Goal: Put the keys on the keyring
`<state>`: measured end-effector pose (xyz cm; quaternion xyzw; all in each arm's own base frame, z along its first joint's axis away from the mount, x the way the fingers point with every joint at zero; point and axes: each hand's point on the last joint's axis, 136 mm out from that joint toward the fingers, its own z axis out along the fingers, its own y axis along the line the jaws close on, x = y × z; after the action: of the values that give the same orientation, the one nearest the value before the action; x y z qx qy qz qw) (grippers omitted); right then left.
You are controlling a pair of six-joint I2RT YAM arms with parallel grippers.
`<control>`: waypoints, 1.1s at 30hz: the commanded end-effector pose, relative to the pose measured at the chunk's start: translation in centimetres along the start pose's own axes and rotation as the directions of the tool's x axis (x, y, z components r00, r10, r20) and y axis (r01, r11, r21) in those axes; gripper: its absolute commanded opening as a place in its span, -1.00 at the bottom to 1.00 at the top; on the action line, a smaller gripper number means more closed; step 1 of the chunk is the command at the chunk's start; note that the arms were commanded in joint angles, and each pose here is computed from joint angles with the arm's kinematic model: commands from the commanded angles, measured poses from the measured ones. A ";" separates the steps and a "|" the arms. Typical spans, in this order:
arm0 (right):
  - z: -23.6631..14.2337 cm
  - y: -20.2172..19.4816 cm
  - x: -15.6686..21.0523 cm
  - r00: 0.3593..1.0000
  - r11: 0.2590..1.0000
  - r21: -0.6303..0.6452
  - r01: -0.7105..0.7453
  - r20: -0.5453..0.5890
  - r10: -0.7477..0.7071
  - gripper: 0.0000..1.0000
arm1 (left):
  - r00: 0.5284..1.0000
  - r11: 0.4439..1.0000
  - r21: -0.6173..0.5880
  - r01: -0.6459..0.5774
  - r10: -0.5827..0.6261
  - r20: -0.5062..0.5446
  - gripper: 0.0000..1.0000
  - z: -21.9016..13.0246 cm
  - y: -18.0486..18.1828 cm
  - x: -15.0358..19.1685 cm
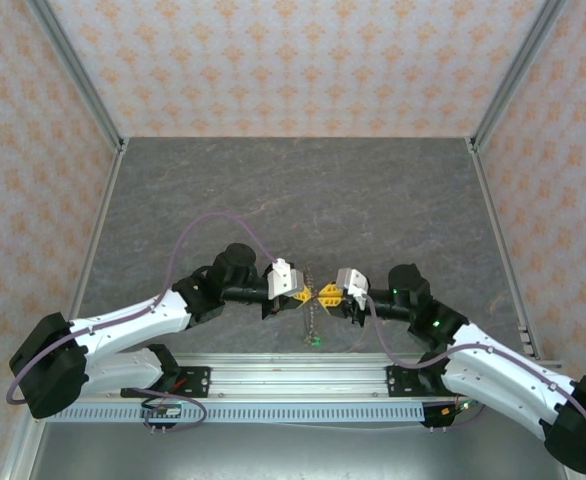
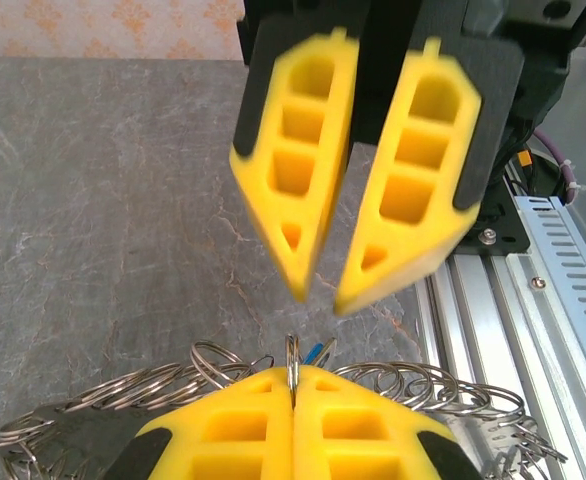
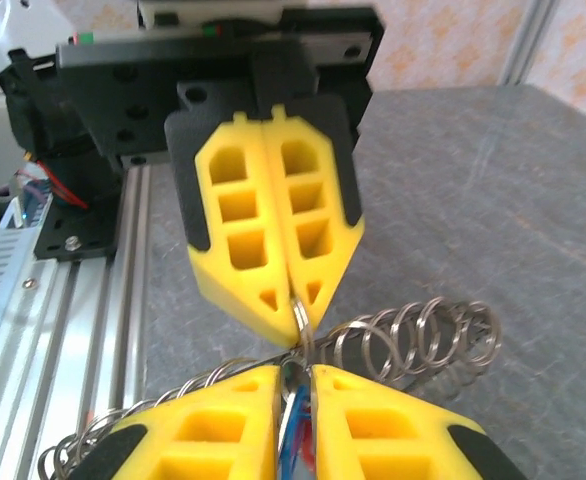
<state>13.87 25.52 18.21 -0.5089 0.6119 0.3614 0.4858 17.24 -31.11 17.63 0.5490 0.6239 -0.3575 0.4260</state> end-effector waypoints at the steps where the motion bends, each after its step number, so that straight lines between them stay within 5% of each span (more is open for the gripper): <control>1: 0.0 0.3 -2.9 0.996 0.998 -0.037 0.045 0.078 -0.042 -0.68 | 0.998 0.999 -0.016 -0.036 0.037 0.041 -1.00 -0.6 0.0 -1.5; 15: 1.2 -0.8 -2.6 0.997 0.999 -0.012 0.046 0.065 -0.045 -0.64 | 0.998 1.000 -0.010 -0.030 0.030 0.050 -1.00 -0.9 -0.3 -1.8; 21: 1.2 -0.7 -1.1 1.000 1.000 -0.014 0.018 0.015 -0.018 -0.88 | 0.997 0.999 -0.014 -0.029 0.029 0.065 -1.00 -1.3 -0.4 -2.1; 33: 0.8 -0.9 -1.2 0.999 1.000 0.016 -0.020 0.036 0.019 -1.00 | 0.999 1.000 -0.006 -0.015 0.015 0.042 -1.00 -1.2 -0.8 -1.0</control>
<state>14.47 26.66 18.85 -0.5097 0.6040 0.3720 0.4868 16.92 -30.60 18.76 0.5459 0.6162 -0.3548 0.4431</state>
